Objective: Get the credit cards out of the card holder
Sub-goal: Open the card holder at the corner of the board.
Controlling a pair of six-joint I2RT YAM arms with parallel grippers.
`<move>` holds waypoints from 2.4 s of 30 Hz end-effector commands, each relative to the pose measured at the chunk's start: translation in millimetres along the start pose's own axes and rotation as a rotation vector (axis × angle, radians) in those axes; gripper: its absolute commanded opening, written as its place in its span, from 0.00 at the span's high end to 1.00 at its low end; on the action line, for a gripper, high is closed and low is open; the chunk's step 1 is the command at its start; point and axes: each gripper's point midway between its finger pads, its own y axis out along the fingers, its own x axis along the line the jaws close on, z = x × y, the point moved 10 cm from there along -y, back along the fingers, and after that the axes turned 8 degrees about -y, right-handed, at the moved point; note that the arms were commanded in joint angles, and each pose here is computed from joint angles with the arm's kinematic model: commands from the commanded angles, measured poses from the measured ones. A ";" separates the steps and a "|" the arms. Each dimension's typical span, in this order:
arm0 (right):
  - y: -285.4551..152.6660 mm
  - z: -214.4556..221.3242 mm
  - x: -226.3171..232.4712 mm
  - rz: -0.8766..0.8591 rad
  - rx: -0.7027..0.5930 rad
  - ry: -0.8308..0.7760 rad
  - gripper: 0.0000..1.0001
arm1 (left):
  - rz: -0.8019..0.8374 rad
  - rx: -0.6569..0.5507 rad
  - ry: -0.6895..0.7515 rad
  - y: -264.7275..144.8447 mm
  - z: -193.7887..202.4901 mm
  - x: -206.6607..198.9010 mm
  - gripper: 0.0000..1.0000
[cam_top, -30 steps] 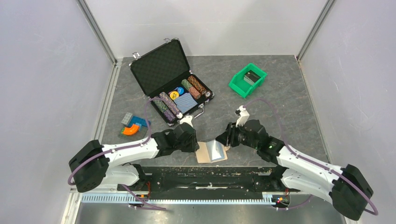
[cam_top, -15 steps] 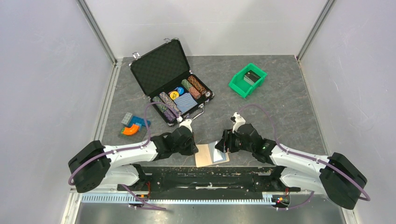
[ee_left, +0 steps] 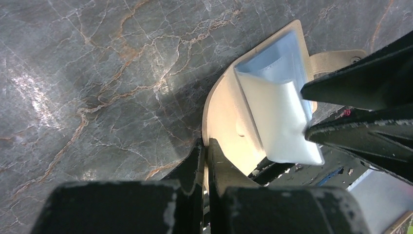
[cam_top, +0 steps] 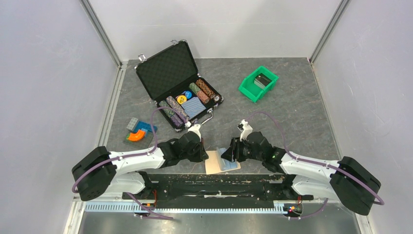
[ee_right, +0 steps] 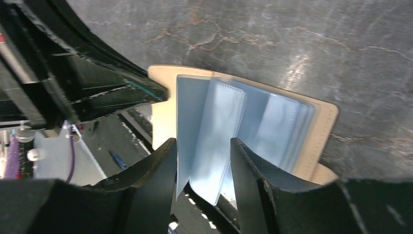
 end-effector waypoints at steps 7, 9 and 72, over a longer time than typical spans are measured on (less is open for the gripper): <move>-1.6 -17.5 27.0 -0.156 -0.080 0.021 0.58 | 0.052 -0.016 -0.035 -0.5 -3.6 -8.7 0.98; -1.3 -14.4 27.4 -0.178 -0.079 0.031 0.62 | 0.050 -0.015 -0.036 -0.3 -3.1 -8.3 0.98; -1.1 1.3 -4.3 0.076 -0.020 -0.064 0.53 | 0.163 0.011 -0.061 7.3 7.1 -6.2 0.91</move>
